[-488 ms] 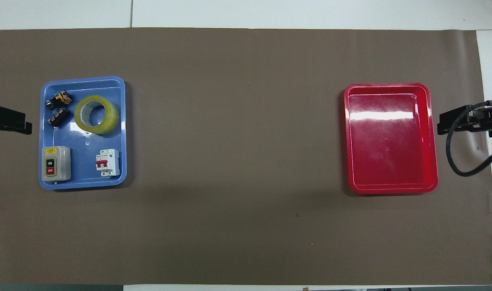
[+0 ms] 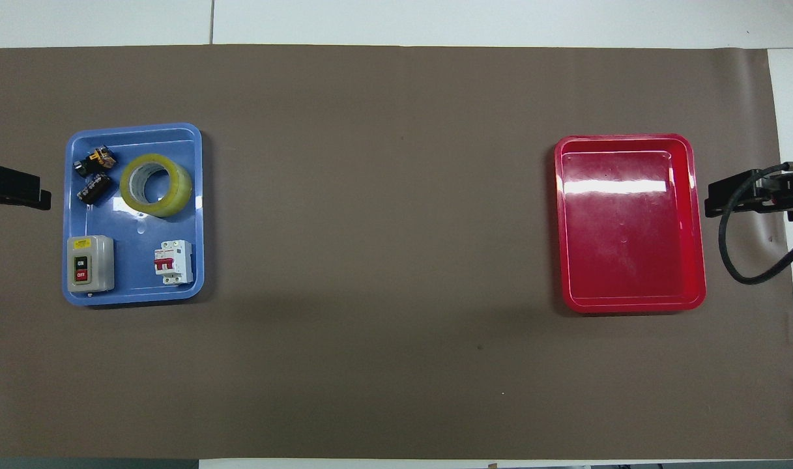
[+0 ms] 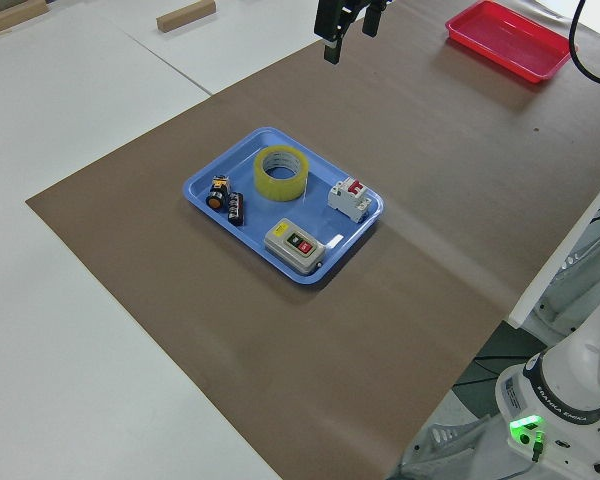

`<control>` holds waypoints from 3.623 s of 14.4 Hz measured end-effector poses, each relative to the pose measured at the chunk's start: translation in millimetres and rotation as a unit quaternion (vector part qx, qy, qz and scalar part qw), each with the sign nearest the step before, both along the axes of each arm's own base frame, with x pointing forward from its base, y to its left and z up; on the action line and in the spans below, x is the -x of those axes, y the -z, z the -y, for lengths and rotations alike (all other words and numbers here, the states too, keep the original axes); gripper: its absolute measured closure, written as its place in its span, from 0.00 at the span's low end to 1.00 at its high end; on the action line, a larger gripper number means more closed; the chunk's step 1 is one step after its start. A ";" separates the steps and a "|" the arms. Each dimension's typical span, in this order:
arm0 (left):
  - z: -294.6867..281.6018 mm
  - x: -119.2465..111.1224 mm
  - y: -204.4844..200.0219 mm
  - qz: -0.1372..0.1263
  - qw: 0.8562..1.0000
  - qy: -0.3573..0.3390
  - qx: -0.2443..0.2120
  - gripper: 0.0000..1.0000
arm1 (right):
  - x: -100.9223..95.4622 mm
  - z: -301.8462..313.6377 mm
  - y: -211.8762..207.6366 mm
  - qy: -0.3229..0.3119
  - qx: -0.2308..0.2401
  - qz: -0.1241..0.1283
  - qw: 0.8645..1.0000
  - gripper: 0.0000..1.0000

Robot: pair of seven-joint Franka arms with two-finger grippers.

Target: Place and move tape with both arms

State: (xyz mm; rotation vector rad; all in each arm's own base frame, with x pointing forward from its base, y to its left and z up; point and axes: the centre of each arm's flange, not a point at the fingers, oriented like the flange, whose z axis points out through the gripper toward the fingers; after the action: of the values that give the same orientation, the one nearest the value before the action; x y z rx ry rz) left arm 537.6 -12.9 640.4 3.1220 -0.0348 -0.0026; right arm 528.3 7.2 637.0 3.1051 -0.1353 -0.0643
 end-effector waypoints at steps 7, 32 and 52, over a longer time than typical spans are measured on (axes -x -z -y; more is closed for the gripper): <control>-14.1 -34.5 51.4 0.035 0.999 -0.014 0.001 0.00 | 0.0 0.0 0.0 0.000 0.000 0.000 1.000 0.00; -37.7 -80.1 327.5 0.021 0.999 -0.034 0.005 0.05 | 0.0 0.0 0.0 0.000 0.000 0.000 1.000 0.00; 13.2 -96.3 227.3 -0.007 0.997 -0.080 0.006 0.79 | 0.0 0.0 0.0 0.000 0.000 0.000 1.000 0.00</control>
State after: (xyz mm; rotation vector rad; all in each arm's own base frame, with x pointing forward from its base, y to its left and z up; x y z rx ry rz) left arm 633.9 -26.2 413.1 3.1033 0.2150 -0.0213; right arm 528.3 7.2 637.0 3.1051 -0.1353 -0.0642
